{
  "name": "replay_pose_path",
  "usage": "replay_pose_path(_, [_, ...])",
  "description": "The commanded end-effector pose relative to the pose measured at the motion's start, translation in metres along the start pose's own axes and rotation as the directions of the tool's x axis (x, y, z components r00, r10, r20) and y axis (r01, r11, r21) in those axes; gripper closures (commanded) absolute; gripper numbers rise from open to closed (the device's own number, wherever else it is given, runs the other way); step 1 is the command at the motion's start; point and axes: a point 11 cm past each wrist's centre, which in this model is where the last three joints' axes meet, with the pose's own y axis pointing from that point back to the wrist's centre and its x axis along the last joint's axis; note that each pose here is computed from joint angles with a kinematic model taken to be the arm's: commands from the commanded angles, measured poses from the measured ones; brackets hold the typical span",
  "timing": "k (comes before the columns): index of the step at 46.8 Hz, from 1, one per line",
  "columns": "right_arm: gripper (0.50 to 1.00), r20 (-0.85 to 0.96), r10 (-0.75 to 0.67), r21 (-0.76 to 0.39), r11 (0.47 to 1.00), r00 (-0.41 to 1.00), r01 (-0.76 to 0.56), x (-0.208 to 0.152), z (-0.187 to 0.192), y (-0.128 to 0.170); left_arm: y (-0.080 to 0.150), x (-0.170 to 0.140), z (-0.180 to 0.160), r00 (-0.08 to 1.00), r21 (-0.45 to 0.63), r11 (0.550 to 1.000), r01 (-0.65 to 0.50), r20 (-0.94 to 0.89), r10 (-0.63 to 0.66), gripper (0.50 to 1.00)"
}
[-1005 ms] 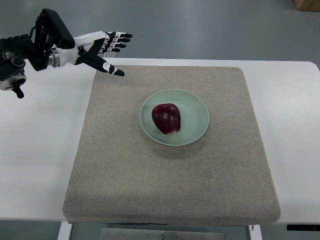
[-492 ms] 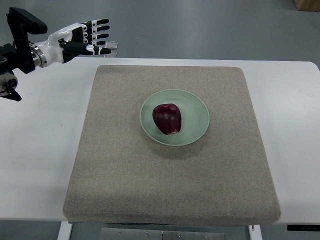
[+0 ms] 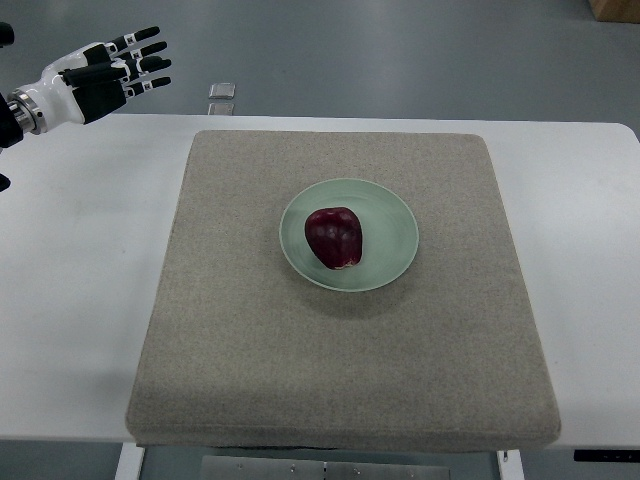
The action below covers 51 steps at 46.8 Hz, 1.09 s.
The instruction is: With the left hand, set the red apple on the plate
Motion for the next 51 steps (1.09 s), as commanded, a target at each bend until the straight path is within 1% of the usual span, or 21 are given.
replay_pose_path(1, [0.536, 0.0, 0.0, 0.0, 1.0, 1.0, 0.0, 0.0, 0.0, 0.0, 0.002, 0.002, -0.007, 0.996, -0.007, 1.0, -0.005, -0.084, 0.004, 0.501])
replay_pose_path(6, [0.536, 0.0, 0.0, 0.0, 1.0, 1.0, 0.0, 0.0, 0.0, 0.0, 0.002, 0.0, -0.016, 0.987, 0.029, 1.0, 0.011, -0.159, -0.006, 0.501])
replay_pose_path(12, [0.536, 0.0, 0.0, 0.0, 1.0, 1.0, 0.0, 0.0, 0.0, 0.0, -0.001, -0.006, -0.019, 0.98, 0.07, 0.997, 0.039, -0.199, -0.024, 0.504])
replay_pose_path(23, [0.536, 0.0, -0.002, 0.0, 1.0, 1.0, 0.002, 0.0, 0.0, 0.0, -0.006, -0.018, -0.019, 0.973, 0.072, 0.994, 0.082, -0.223, -0.064, 0.504])
replay_pose_path(33, [0.536, 0.0, -0.014, 0.0, 1.0, 1.0, 0.014, -0.003, 0.0, 0.0, -0.005, -0.017, -0.015, 0.968, 0.044, 0.996, 0.081, -0.24, -0.068, 0.504])
replay_pose_path(51, [0.536, -0.001, -0.042, -0.001, 0.999, 0.999, 0.042, -0.011, 0.001, -0.001, -0.001, -0.012, -0.022, 0.967, 0.052, 0.996, 0.068, -0.249, -0.053, 0.504])
